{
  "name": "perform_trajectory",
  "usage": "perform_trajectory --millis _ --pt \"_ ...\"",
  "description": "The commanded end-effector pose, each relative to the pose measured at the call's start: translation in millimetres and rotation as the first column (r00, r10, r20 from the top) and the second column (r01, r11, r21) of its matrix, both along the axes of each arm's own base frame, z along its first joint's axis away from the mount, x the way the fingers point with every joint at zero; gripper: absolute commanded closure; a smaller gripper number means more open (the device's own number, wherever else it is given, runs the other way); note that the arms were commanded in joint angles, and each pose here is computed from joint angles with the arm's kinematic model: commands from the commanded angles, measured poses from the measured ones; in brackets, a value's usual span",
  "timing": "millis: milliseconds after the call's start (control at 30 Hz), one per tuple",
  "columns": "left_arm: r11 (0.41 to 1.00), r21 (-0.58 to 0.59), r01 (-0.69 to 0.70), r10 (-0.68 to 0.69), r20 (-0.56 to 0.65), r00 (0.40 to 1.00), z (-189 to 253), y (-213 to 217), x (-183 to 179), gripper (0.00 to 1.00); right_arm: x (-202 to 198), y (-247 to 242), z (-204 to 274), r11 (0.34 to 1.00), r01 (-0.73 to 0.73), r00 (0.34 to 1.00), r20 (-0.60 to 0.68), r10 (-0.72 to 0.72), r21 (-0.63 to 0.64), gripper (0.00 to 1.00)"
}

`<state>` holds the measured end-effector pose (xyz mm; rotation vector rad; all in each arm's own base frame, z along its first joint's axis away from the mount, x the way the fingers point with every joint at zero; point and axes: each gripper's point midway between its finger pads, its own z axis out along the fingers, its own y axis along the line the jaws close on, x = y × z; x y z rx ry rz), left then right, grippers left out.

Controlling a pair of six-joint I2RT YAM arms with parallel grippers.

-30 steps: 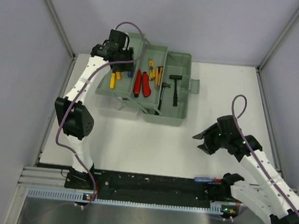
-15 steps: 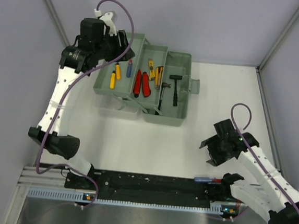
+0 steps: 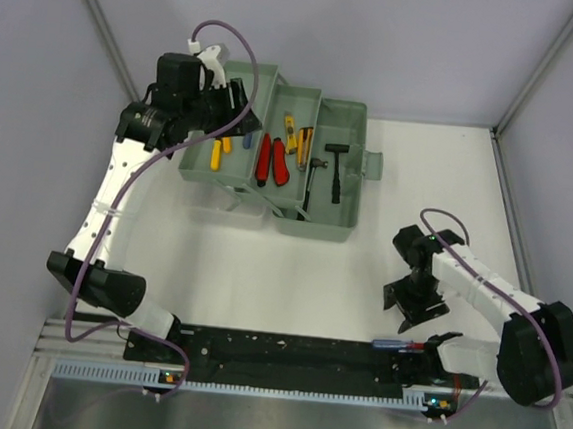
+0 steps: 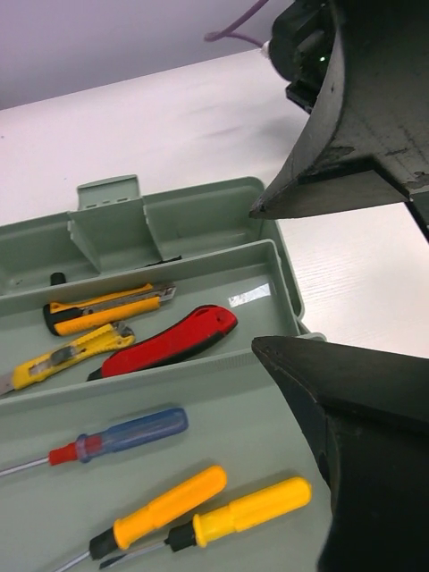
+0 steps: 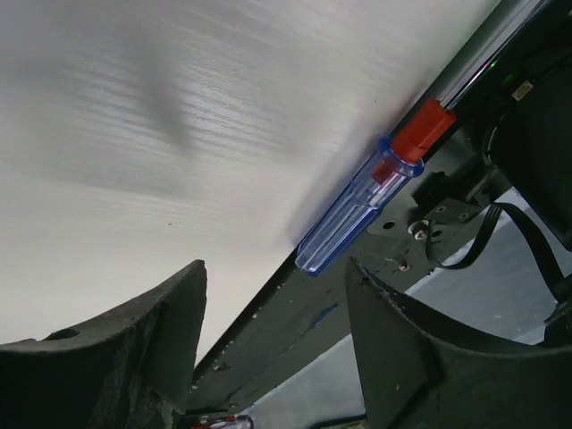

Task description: Pack the tool kit

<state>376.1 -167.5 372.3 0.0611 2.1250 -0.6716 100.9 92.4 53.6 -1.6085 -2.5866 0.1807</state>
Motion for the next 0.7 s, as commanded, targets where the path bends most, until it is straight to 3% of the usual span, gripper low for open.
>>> perform_trajectory --millis 0,267,667 --pt "0.997 -0.051 0.058 -0.055 0.056 0.997 14.3 -7.9 -11.6 0.41 -9.4 2.5 7.2 1.000 0.016 0.996 -0.083 -0.017 -0.015 0.39" --pt "0.996 -0.052 0.078 -0.075 0.065 0.995 14.4 -8.3 -20.0 0.41 -17.0 0.7 1.2 0.990 0.131 0.991 -0.026 -0.132 -0.057 0.43" --pt "0.990 -0.065 0.122 -0.119 0.046 0.992 5.2 -13.9 -28.5 0.41 -37.2 10.0 -23.5 0.984 0.152 0.986 -0.058 -0.158 -0.097 0.47"
